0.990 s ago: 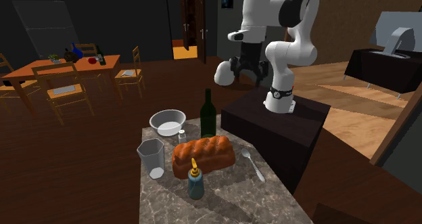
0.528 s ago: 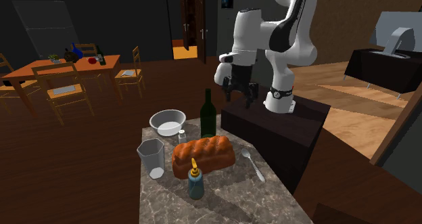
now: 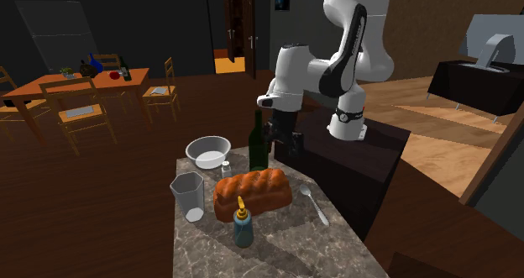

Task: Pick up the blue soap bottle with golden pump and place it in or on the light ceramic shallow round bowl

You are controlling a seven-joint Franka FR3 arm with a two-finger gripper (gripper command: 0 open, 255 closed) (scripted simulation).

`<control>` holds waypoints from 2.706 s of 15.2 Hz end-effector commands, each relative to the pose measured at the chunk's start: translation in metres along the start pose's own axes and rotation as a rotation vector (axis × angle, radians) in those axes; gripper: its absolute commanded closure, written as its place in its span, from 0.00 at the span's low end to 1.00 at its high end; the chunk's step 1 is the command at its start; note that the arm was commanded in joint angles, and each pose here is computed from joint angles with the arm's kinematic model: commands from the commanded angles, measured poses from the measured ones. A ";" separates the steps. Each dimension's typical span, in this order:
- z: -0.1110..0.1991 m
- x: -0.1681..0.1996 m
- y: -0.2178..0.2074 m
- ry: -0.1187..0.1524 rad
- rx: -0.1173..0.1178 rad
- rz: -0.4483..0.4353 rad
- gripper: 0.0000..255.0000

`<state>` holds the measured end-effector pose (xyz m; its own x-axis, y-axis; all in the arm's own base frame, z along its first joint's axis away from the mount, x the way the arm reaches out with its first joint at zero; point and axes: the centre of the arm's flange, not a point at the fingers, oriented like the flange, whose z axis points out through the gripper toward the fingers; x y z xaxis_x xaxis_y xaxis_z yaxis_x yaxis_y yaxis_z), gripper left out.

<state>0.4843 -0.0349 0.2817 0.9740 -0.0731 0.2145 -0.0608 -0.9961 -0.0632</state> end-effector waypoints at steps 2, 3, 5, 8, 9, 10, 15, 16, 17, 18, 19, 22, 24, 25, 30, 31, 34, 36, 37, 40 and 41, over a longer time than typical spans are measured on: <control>0.035 0.015 0.003 0.031 0.003 0.021 0.00; 0.046 0.021 0.004 0.040 0.004 0.027 0.00; 0.067 0.033 0.006 0.059 0.007 0.041 0.00; 0.099 0.052 0.010 0.088 0.011 0.060 0.00; 0.110 0.059 0.011 0.097 0.012 0.067 0.00; 0.120 0.066 0.012 0.107 0.013 0.073 0.00; 0.152 0.081 0.015 0.126 0.016 0.087 0.00; 0.157 0.081 0.015 0.126 0.016 0.087 0.00; 0.162 0.082 0.015 0.126 0.016 0.087 0.00; 0.168 0.083 0.015 0.126 0.016 0.087 0.00; 0.173 0.083 0.015 0.126 0.016 0.087 0.00; 0.181 0.084 0.015 0.126 0.016 0.087 0.00; 0.181 0.084 0.015 0.126 0.016 0.087 0.00; 0.181 0.084 0.015 0.126 0.016 0.087 0.00; 0.181 0.084 0.015 0.126 0.016 0.087 1.00; 0.181 0.084 0.015 0.126 0.016 0.087 1.00; 0.181 0.084 0.015 0.126 0.016 0.087 1.00; 0.181 0.084 0.015 0.126 0.016 0.087 1.00; 0.181 0.084 0.015 0.126 0.016 0.087 1.00; 0.171 0.087 0.014 0.126 0.016 0.087 1.00; 0.166 0.088 0.014 0.126 0.016 0.087 1.00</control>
<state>0.6054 -0.0468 0.1337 0.9301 -0.1651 0.3281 -0.1388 -0.9850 -0.1022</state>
